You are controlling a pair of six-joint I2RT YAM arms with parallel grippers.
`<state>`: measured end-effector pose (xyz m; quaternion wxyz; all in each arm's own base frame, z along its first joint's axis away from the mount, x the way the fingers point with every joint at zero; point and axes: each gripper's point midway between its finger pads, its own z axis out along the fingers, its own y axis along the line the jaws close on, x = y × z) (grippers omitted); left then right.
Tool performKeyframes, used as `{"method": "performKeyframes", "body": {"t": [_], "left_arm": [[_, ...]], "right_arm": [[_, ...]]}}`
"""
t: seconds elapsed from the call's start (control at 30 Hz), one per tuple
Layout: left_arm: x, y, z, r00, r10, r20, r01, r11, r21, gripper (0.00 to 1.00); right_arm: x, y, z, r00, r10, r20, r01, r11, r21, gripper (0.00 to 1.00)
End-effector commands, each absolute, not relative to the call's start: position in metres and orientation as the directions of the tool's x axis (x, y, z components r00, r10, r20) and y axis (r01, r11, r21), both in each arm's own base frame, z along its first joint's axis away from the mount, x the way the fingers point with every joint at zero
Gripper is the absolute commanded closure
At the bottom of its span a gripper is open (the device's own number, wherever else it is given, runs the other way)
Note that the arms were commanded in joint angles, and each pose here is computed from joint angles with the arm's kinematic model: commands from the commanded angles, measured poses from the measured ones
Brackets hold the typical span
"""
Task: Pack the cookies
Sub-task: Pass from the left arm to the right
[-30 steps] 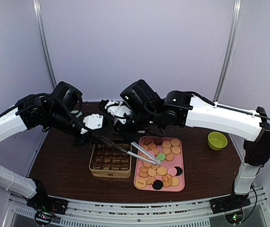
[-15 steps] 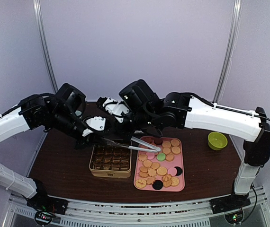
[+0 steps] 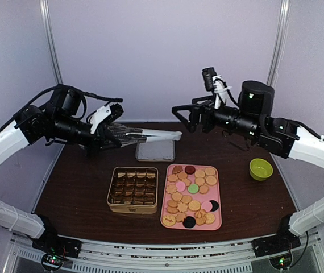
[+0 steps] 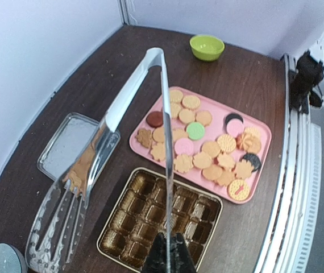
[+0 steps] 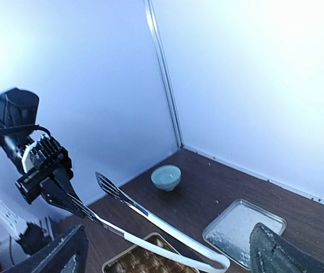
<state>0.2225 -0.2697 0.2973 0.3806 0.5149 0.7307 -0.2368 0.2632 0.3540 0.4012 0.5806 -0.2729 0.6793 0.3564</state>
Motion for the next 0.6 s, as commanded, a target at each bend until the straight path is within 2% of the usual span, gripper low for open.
{"method": "performKeyframes", "body": {"t": [0.0, 0.1, 0.23, 0.37, 0.57], "left_arm": [[0.222, -0.286, 0.386, -0.151, 0.326, -0.933, 0.933, 0.359, -0.025, 1.00], [0.223, -0.292, 0.413, -0.204, 0.223, -0.953, 0.931, 0.344, -0.119, 1.00], [0.230, -0.293, 0.429, -0.270, 0.124, -0.955, 0.916, 0.338, -0.216, 1.00], [0.236, -0.292, 0.435, -0.326, 0.059, -0.943, 0.905, 0.306, -0.294, 1.00], [0.227, -0.301, 0.443, -0.418, 0.013, -0.909, 0.895, 0.178, -0.409, 1.00]], "right_arm": [[0.250, 0.332, 0.428, -0.234, 0.342, -0.910, -0.837, 0.405, 0.368, 0.00], [0.254, 0.313, 0.431, -0.294, 0.465, -0.835, -0.825, 0.317, 0.467, 0.00], [0.252, 0.298, 0.438, -0.291, 0.572, -0.767, -0.836, 0.238, 0.494, 0.00], [0.252, 0.301, 0.444, -0.315, 0.618, -0.720, -0.854, 0.147, 0.500, 0.00], [0.261, 0.325, 0.456, -0.403, 0.636, -0.658, -0.863, -0.026, 0.504, 0.00]]}}
